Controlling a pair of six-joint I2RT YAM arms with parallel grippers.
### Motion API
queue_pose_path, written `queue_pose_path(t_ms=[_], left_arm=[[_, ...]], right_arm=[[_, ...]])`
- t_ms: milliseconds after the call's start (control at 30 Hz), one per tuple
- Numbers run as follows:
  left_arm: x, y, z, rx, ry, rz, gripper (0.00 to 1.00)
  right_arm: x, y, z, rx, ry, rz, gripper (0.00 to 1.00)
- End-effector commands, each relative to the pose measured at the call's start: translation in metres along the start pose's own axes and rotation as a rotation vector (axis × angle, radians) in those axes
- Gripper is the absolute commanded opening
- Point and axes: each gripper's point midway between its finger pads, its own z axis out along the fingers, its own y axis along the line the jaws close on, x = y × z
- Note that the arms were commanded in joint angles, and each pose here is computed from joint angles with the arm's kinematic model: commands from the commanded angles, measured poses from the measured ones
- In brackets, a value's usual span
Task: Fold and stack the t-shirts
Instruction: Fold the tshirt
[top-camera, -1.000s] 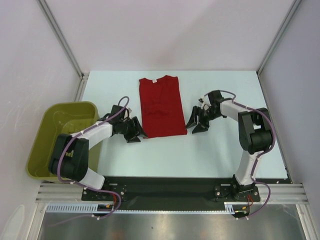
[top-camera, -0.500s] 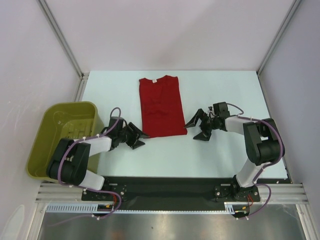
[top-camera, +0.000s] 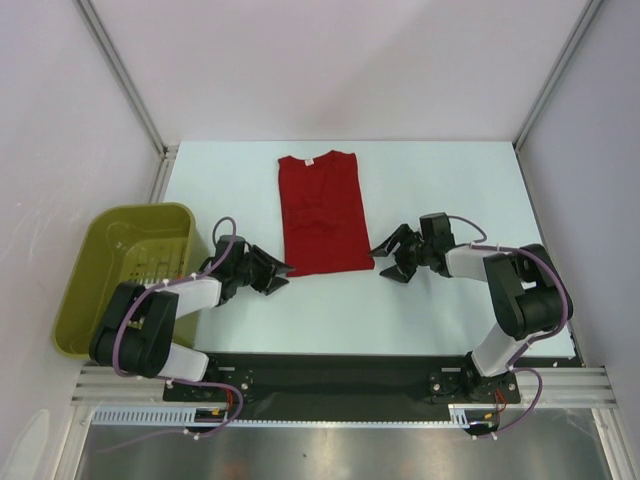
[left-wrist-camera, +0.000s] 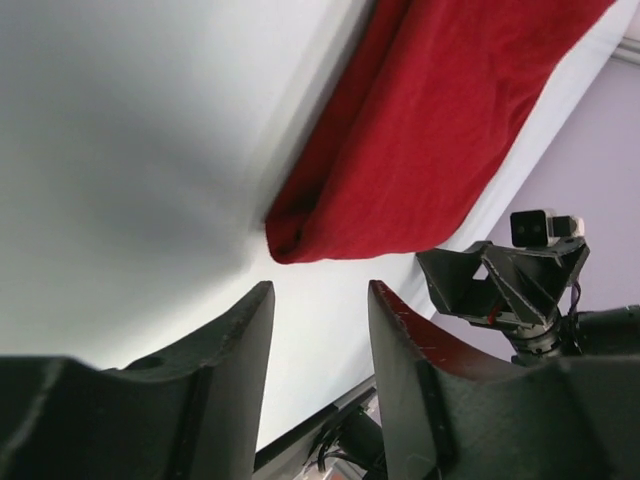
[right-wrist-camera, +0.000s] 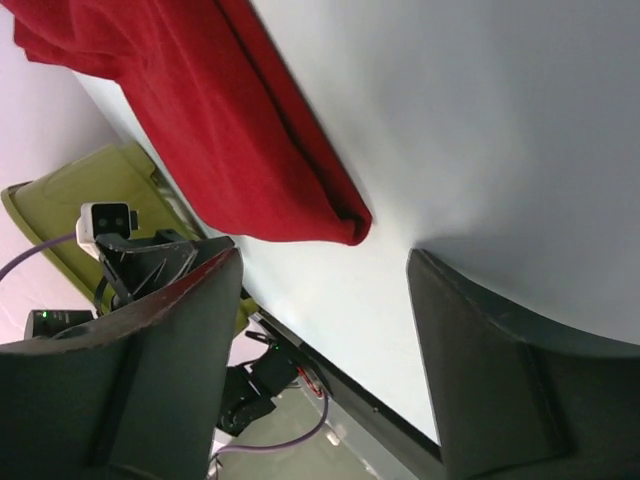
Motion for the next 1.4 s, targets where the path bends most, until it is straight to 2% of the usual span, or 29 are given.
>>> queue_pose_path(t_ms=[0,67,300,467,867,967,1000,1033,1067,1100,1133,1167,1233,1267,1367], left_arm=[[-0.003,0.001,0.002,-0.017,-0.024,-0.030,0.49],[-0.003,0.003,0.002,-0.029,-0.025,-0.044,0.51],[-0.004,0.009,0.007,-0.049,-0.028,-0.069,0.51],[-0.008,0.010,0.011,-0.052,-0.041,-0.069,0.46],[-0.022,0.016,0.016,-0.065,-0.070,-0.073,0.46],[-0.024,0.015,0.018,-0.055,-0.072,-0.072,0.36],[-0.024,0.015,0.019,-0.056,-0.070,-0.066,0.29],[-0.026,0.011,0.019,-0.050,-0.073,-0.058,0.25],[-0.026,0.011,0.020,-0.054,-0.071,-0.051,0.21],[-0.026,0.014,0.020,-0.065,-0.066,-0.031,0.09],[-0.028,0.009,0.020,-0.063,-0.066,-0.010,0.03],[-0.029,0.009,0.020,-0.074,-0.064,0.008,0.00],[-0.029,0.012,0.020,-0.109,-0.056,0.062,0.00],[-0.027,0.014,0.019,-0.118,-0.048,0.076,0.00],[-0.018,0.021,0.015,-0.145,-0.023,0.116,0.00]], right_arm=[[-0.008,-0.002,0.001,0.011,-0.076,0.037,0.71],[-0.007,-0.003,0.002,0.013,-0.073,0.059,0.62],[0.000,-0.006,0.011,0.035,-0.061,0.070,0.57],[0.002,-0.008,0.018,0.044,-0.057,0.074,0.53],[0.001,-0.011,0.025,0.069,-0.060,0.066,0.45],[-0.001,-0.013,0.027,0.078,-0.055,0.054,0.41],[-0.001,-0.015,0.028,0.083,-0.051,0.051,0.38],[-0.002,-0.016,0.028,0.083,-0.050,0.044,0.35],[-0.002,-0.016,0.028,0.084,-0.048,0.034,0.28],[-0.002,-0.018,0.028,0.085,-0.043,0.030,0.24],[-0.003,-0.019,0.028,0.086,-0.040,0.026,0.20],[-0.001,-0.021,0.027,0.093,-0.032,0.020,0.11],[0.002,-0.026,0.023,0.104,-0.017,-0.013,0.03],[0.004,-0.028,0.021,0.108,-0.012,-0.026,0.00],[0.016,-0.038,0.009,0.124,0.008,-0.089,0.00]])
